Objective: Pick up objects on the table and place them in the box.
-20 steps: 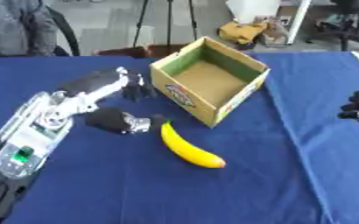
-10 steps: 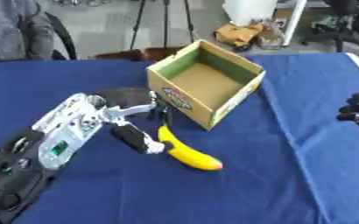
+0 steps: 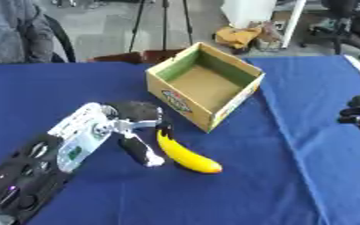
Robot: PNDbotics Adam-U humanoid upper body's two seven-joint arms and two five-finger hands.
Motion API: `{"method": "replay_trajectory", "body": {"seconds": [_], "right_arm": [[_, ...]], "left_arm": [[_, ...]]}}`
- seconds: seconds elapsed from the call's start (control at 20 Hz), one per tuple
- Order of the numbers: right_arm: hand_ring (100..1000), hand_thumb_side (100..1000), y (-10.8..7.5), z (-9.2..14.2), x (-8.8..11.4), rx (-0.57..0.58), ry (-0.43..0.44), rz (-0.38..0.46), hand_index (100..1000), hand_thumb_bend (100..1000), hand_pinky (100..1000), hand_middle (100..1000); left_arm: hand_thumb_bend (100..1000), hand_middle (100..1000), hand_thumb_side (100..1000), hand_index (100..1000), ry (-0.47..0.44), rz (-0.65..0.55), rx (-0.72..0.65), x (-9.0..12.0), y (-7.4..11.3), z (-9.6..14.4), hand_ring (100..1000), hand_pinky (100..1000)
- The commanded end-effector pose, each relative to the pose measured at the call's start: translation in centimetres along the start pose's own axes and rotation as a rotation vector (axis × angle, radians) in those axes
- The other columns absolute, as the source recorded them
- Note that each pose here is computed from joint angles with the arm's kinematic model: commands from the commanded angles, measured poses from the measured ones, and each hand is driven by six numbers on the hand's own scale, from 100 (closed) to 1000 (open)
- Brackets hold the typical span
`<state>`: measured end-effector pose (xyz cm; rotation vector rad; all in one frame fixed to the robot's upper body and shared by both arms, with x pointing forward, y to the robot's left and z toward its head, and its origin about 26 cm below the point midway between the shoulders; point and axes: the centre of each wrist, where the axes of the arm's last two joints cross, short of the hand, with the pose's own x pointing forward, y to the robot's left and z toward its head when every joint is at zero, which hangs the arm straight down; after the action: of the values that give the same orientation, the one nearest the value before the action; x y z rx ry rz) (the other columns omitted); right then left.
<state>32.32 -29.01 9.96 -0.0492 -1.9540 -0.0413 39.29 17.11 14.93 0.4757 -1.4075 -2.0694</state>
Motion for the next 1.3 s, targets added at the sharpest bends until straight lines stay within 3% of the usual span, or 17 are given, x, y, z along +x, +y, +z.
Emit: {"method": "replay_trajectory", "body": {"seconds": [0.05, 0.7, 1.15, 1.3], "right_arm": [[536, 916, -0.2, -0.6, 0.8, 0.011, -0.031, 0.005, 592, 100, 527, 529], [537, 916, 0.2, -0.8, 1.0, 0.026, -0.036, -0.003, 592, 100, 527, 529], [538, 916, 0.2, -0.8, 1.0, 0.024, -0.036, -0.004, 592, 100, 527, 529], [538, 916, 0.2, -0.8, 1.0, 0.023, -0.036, -0.004, 592, 100, 527, 529]], "left_arm": [[358, 613, 545, 737, 0.006, -0.046, 0.040, -0.1, 1.0, -0.1, 616, 671], [358, 634, 529, 751, -0.021, -0.091, 0.045, -0.1, -0.1, -3.9, 651, 731], [364, 635, 507, 754, -0.025, -0.091, 0.026, -0.4, -0.8, -4.4, 650, 734], [329, 633, 490, 754, -0.027, -0.086, 0.016, -0.5, -0.9, -4.4, 648, 732]]}}
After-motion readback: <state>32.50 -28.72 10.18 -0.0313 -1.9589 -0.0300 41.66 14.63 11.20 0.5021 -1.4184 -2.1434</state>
